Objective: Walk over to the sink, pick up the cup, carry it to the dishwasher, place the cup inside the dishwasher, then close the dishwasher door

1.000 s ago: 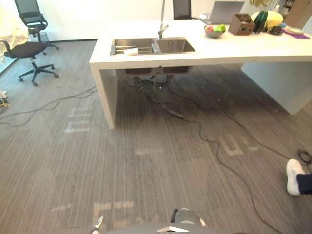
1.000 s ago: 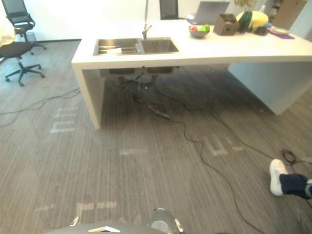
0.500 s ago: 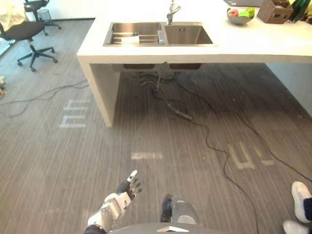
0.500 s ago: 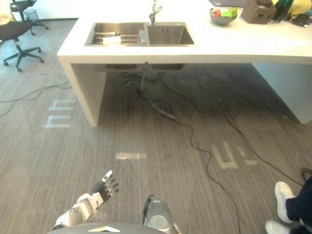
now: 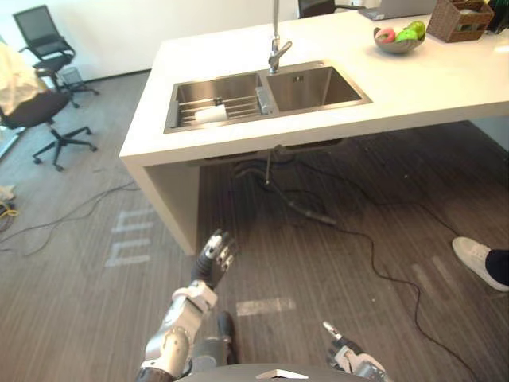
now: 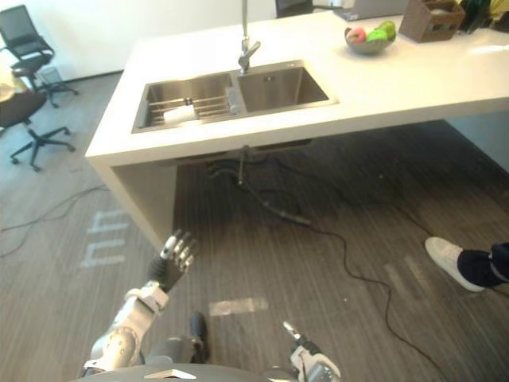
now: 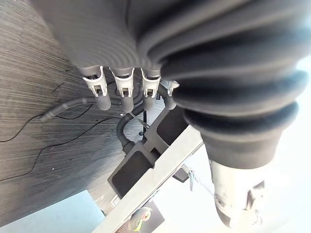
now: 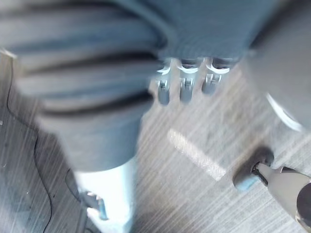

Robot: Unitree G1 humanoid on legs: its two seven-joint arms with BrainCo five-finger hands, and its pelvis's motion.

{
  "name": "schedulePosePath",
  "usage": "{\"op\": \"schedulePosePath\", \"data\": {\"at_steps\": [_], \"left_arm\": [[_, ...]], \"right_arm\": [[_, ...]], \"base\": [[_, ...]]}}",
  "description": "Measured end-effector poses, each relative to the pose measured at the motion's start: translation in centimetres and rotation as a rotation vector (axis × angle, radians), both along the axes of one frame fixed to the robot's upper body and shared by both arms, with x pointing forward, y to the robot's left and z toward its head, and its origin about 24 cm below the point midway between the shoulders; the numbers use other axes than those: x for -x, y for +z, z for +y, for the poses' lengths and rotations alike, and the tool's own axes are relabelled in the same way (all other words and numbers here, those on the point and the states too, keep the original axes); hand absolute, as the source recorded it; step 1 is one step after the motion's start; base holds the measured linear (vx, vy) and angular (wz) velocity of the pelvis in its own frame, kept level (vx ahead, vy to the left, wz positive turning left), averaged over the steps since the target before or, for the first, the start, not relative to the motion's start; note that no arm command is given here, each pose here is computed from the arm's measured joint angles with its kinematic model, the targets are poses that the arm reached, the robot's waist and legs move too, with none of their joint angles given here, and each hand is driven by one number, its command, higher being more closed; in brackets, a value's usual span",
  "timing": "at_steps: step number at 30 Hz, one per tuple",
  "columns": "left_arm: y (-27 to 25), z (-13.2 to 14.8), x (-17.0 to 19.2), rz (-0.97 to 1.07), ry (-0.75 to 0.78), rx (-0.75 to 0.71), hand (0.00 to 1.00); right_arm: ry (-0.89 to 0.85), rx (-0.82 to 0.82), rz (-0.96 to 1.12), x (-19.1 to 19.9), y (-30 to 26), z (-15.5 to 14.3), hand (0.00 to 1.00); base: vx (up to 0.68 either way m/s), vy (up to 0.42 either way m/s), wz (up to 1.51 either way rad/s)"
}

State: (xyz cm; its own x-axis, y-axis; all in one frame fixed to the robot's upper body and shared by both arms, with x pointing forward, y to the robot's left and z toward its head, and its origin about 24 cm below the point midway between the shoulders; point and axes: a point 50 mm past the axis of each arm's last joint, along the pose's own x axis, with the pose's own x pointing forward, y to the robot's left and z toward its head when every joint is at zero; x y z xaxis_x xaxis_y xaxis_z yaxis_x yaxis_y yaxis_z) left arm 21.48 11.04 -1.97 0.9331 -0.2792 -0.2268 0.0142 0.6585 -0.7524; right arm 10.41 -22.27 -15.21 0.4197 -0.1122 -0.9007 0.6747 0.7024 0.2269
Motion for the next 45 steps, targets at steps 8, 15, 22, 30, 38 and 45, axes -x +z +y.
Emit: {"op": "schedulePosePath", "data": {"at_steps": [8, 15, 22, 30, 38, 45], "left_arm": [[1.3, 0.2, -1.6, -0.031, -0.058, -0.049, 0.0], [6.5, 0.0, -2.4, -0.264, -0.084, -0.125, 0.0], [11.2, -0.1, -2.8, -0.498, -0.027, -0.129, 0.0], [14.7, 2.6, -2.7, -0.65, 0.217, -0.115, 0.0], [12.8, 2.4, -2.4, -0.529, 0.195, -0.085, 0.0], [11.7, 1.8, -1.5, -0.491, 0.119, -0.081, 0.0]], "right_arm": [[-0.129, -0.017, 0.08, 1.9, -0.8, -0.3, 0.0], [-0.286, 0.039, 0.109, 5.0, -0.9, -2.1, 0.0], [-0.296, -0.002, 0.156, 5.9, -1.5, 0.0, 0.0], [-0.229, -0.001, 0.231, 8.9, -1.7, -0.1, 0.0], [-0.189, -0.071, 0.266, 9.9, -1.9, 0.3, 0.0], [-0.106, -0.061, 0.306, 10.5, -1.2, -2.2, 0.0]], "base": [[0.26, 0.05, 0.04], [0.23, 0.035, 0.31], [0.23, -0.249, 0.34], [0.34, -0.379, 0.35], [0.21, -0.128, 0.25], [0.23, 0.182, -0.36]]}}
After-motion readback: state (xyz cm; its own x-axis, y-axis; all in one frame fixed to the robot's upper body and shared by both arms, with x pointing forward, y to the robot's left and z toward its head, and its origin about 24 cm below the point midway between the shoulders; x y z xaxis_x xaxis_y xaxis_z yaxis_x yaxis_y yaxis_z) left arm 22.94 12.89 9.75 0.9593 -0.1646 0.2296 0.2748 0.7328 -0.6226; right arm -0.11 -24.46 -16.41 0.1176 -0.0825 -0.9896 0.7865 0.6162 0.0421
